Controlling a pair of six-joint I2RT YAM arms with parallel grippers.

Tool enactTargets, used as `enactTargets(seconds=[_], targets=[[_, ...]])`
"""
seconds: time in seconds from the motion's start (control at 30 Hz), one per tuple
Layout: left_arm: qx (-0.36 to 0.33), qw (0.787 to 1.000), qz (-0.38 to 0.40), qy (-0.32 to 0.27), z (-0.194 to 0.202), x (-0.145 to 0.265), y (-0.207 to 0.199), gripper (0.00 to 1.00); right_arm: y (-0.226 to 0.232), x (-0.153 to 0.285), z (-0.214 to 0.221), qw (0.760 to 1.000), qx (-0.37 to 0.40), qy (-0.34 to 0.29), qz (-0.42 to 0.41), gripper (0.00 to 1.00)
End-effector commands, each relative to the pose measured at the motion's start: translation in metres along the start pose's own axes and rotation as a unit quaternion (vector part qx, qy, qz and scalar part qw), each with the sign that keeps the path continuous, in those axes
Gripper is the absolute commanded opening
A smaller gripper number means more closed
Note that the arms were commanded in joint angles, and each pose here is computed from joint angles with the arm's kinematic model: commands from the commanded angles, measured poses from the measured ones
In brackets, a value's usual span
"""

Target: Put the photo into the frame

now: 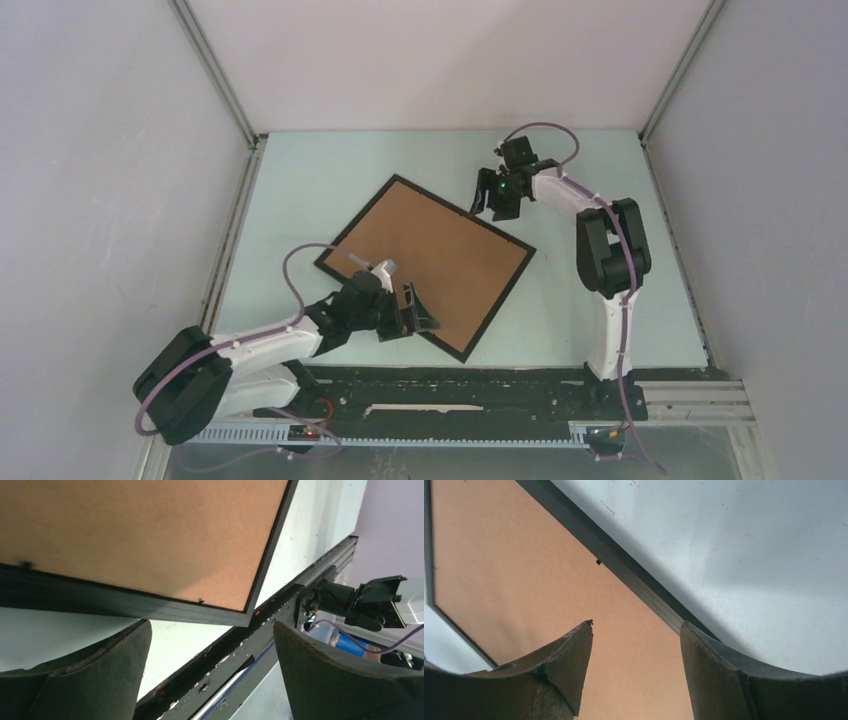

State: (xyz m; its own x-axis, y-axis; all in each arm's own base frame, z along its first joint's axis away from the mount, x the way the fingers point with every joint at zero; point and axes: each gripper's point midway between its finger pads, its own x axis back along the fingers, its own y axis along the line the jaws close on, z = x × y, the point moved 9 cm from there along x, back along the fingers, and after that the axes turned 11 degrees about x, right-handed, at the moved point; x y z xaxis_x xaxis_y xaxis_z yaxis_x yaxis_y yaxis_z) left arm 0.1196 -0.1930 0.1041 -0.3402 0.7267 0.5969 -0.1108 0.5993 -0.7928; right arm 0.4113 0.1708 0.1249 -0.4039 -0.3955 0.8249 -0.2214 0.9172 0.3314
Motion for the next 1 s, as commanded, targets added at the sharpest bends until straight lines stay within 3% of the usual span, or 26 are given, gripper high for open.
enactTargets(seconds=[0.0,0.13,0.27,0.43,0.53,0.7,0.97], targets=[[-0.061,0.996,-0.027,-0.066,-0.018,0.023,-0.024,1.00,-0.016,0.074,-0.018,0.998,-0.055,-0.037,0.010,0.73],[-0.111,0.976,-0.039,-0.181,-0.062,0.060,-0.062,1.00,-0.031,0.116,0.015,0.994,-0.089,-0.070,-0.011,0.71],[-0.067,0.947,-0.050,-0.309,-0.131,0.089,-0.075,1.00,-0.038,0.111,0.079,0.987,-0.138,-0.048,-0.060,0.65],[-0.034,0.922,-0.079,-0.376,-0.214,0.089,-0.068,1.00,-0.041,0.100,0.132,0.979,-0.176,-0.029,-0.100,0.53],[-0.007,0.929,-0.097,-0.356,-0.258,0.078,-0.048,1.00,-0.046,0.096,0.147,0.977,-0.183,-0.022,-0.106,0.41],[0.016,0.939,-0.125,-0.319,-0.303,0.055,-0.008,1.00,-0.052,0.093,0.156,0.975,-0.196,-0.014,-0.102,0.39],[0.073,0.962,-0.109,-0.240,-0.308,0.017,0.033,1.00,-0.063,0.074,0.161,0.972,-0.208,0.014,-0.107,0.40]])
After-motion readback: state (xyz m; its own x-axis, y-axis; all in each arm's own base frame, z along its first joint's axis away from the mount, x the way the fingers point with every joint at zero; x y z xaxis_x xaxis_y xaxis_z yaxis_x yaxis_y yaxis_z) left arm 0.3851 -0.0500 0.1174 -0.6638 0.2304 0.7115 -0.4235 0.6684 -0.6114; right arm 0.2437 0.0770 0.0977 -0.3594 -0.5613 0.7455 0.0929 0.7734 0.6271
